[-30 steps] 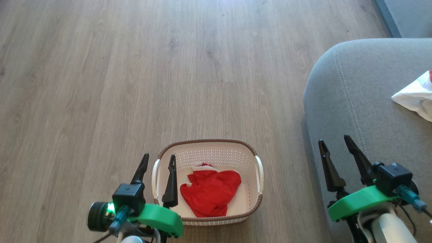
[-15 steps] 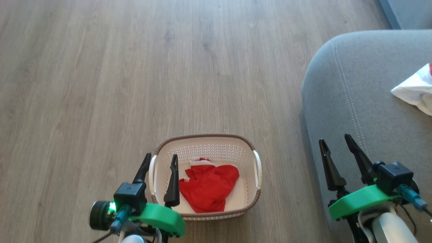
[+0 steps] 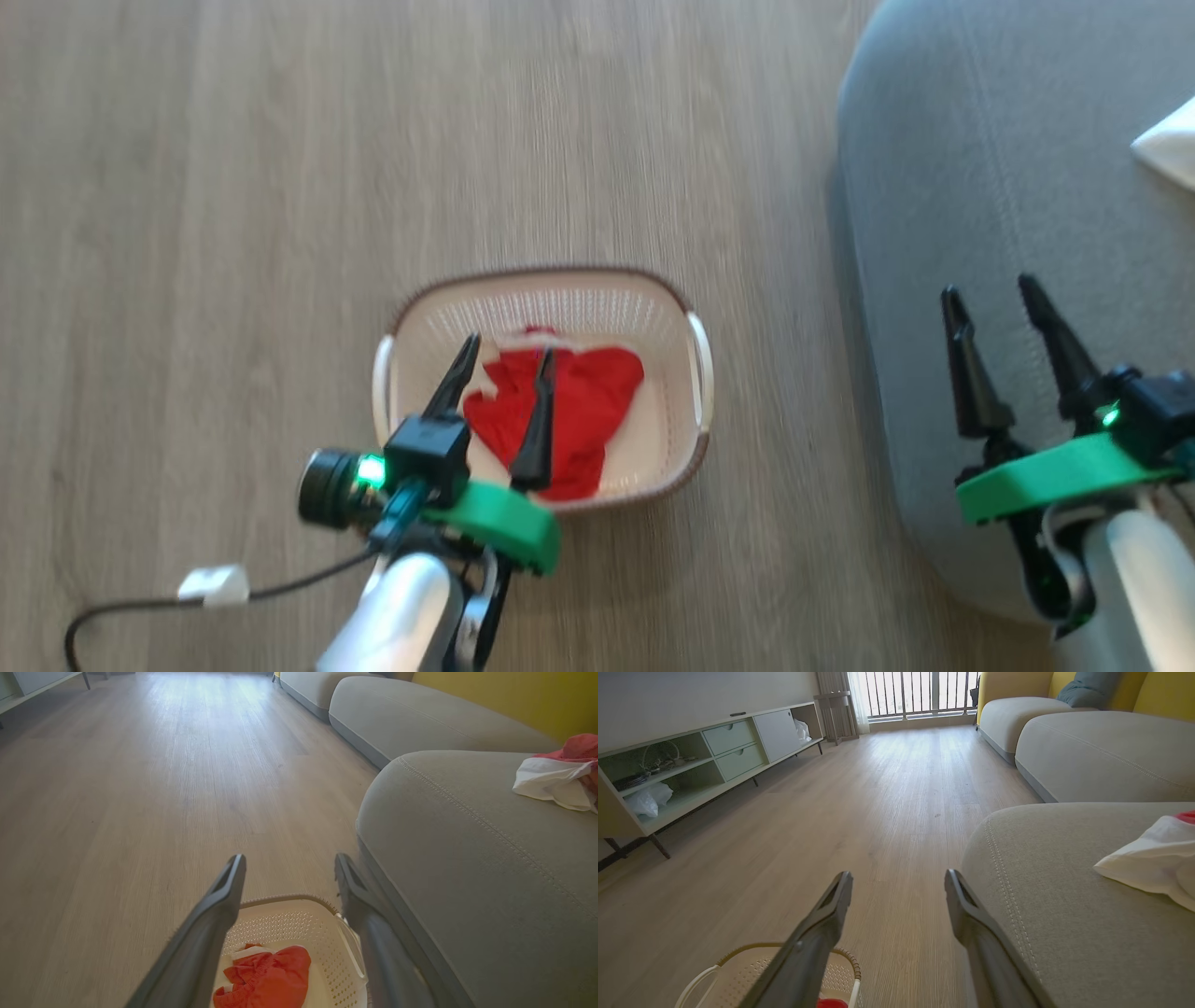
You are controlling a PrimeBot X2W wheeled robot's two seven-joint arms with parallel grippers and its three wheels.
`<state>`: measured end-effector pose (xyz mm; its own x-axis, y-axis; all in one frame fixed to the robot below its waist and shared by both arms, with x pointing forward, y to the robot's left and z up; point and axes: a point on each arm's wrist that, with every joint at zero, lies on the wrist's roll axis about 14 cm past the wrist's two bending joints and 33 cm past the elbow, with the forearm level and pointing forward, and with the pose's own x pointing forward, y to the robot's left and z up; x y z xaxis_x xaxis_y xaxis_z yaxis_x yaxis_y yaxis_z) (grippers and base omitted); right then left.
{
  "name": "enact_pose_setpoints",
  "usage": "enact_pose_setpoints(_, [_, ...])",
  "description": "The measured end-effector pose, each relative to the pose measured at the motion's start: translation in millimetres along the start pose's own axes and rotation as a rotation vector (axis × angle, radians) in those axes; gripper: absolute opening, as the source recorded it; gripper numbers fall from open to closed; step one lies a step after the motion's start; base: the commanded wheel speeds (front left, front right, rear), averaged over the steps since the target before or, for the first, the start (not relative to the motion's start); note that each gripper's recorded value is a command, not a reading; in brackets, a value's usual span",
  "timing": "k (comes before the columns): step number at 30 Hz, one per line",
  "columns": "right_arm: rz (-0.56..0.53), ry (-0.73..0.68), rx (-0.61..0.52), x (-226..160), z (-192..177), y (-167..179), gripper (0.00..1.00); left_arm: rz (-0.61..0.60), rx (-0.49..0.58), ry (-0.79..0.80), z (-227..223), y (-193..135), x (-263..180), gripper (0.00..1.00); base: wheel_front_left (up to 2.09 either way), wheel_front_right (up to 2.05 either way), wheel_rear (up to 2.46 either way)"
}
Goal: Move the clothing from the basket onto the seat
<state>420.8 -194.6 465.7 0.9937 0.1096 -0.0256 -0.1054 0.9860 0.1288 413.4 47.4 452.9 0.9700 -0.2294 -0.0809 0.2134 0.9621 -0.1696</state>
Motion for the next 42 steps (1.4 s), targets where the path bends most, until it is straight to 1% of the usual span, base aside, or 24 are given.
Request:
enact_pose_setpoints(4, [-0.028,0.035,-0.004,16,-16,-18,1.0,-0.035,0.013,0.043,-22,-4,33,1.0,0.0,0.0,0.0])
enact_pose_setpoints(7, [-0.079,0.058,0.03,25,-31,-36,1.0,-0.068,0.04,0.089,-47,-7,57,1.0,0.0,0.0,0.0])
enact_pose_setpoints(10, [-0.131,0.089,0.049,31,-49,-54,1.0,-0.1,0.068,0.197,-93,-7,72,1.0,0.0,0.0,0.0])
enact_pose_setpoints(14, [-0.162,0.133,0.053,35,-71,-65,1.0,-0.152,0.095,0.367,-161,-5,79,1.0,0.0,0.0,0.0])
enact_pose_setpoints(17, [-0.182,0.165,0.064,35,-88,-69,1.0,-0.184,0.128,0.451,-200,-4,90,1.0,0.0,0.0,0.0])
enact_pose_setpoints(18, [-0.182,0.165,0.064,35,-88,-69,1.0,-0.184,0.128,0.451,-200,-4,90,1.0,0.0,0.0,0.0])
enact_pose_setpoints(19, [-0.199,0.171,0.077,35,-93,-71,1.0,-0.191,0.139,0.479,-213,-3,94,1.0,0.0,0.0,0.0])
enact_pose_setpoints(22, [-0.246,0.206,0.1,28,-109,-79,1.0,-0.231,0.176,0.558,-249,-2,100,1.0,0.0,0.0,0.0])
enact_pose_setpoints(26, [-0.295,0.258,0.115,17,-129,-87,1.0,-0.324,0.298,0.668,-299,4,99,1.0,0.0,0.0,0.0])
enact_pose_setpoints(29, [-0.313,0.254,0.117,20,-132,-92,1.0,-0.334,0.354,0.765,-332,16,97,1.0,0.0,0.0,0.0])
enact_pose_setpoints(32, [-0.336,0.254,0.113,18,-134,-96,1.0,-0.353,0.354,0.823,-352,10,98,1.0,0.0,0.0,0.0])
enact_pose_setpoints(34, [-0.346,0.26,0.112,15,-136,-97,1.0,-0.396,0.355,0.849,-361,0,97,1.0,0.0,0.0,0.0])
enact_pose_setpoints(36, [-0.35,0.266,0.109,13,-138,-98,1.0,-0.417,0.367,0.897,-371,-3,91,1.0,0.0,0.0,0.0])
enact_pose_setpoints(40, [-0.353,0.265,0.104,13,-139,-99,1.0,-0.413,0.395,1.01,-387,3,77,1.0,0.0,0.0,0.0])
enact_pose_setpoints(42, [-0.355,0.264,0.104,13,-139,-100,1.0,-0.387,0.433,1.042,-390,13,79,1.0,0.0,0.0,0.0])
